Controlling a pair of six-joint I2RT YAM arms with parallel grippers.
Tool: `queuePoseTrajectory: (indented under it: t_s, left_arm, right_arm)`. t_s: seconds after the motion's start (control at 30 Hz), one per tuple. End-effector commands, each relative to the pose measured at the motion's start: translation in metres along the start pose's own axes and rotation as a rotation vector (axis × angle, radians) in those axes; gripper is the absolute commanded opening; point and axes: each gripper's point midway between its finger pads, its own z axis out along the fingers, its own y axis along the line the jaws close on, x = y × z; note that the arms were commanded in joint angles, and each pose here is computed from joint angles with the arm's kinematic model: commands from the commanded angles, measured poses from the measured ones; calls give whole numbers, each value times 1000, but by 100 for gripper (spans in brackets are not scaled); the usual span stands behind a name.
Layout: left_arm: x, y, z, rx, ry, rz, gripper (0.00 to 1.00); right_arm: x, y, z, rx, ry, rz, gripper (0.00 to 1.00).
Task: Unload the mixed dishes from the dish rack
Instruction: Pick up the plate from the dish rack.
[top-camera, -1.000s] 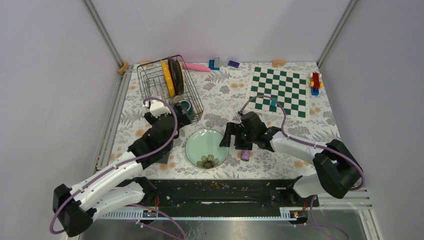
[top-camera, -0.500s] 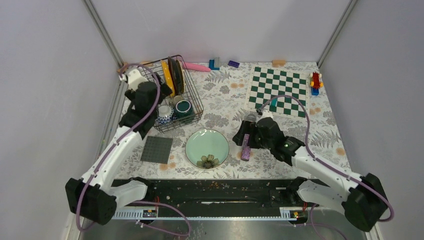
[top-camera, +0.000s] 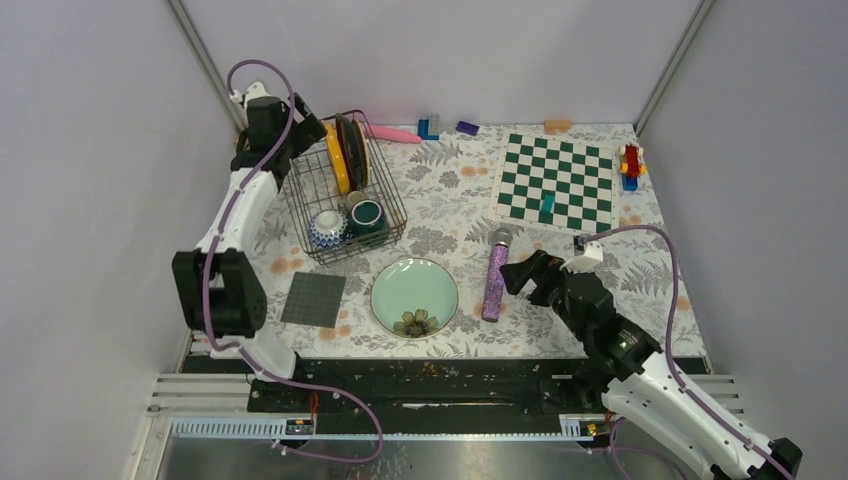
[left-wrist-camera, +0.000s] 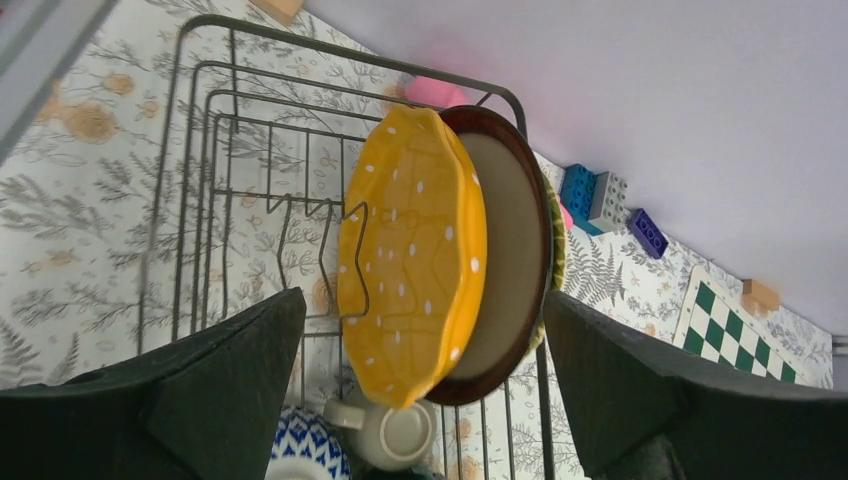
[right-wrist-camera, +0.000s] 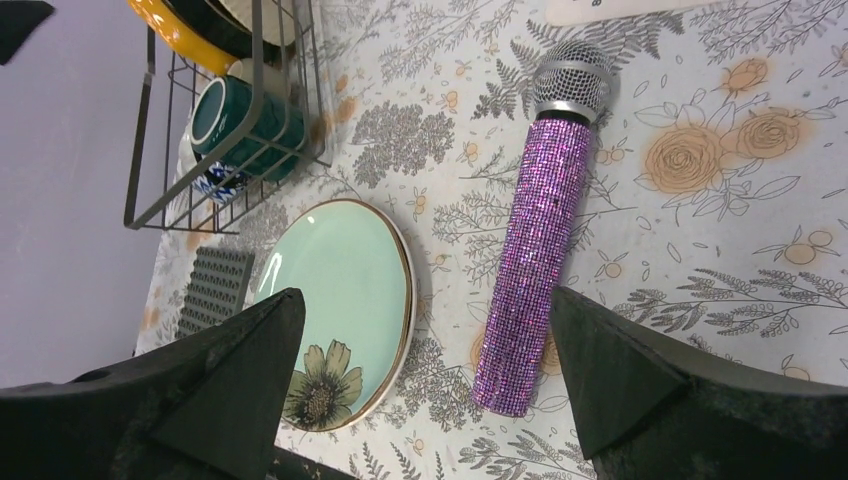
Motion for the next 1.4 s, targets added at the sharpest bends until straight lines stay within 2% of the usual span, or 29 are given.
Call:
queuePoseTrajectory:
  t_s: [0.0,0.13,0.33,0.93,1.37]
  left_arm:
    - [-3,-29,17,142,67,14,91]
    - [7,-32,34,157,109,17,87]
    - [15,-13,57,43,146,21,72]
    - [53,-4,88,31,263,-4,66]
    - [60,-2,94,4,296,-42,54]
  right_arm:
    - [-13,-3,0,22,-72,15,100]
    - [-10,-4,3,37,-53,-7,99]
    - [-8,-5,6,49,-38,-24,100]
    - [-12,-15,7,87,-81,-25,100]
    - [-16,-22,7,119,-105,-33,100]
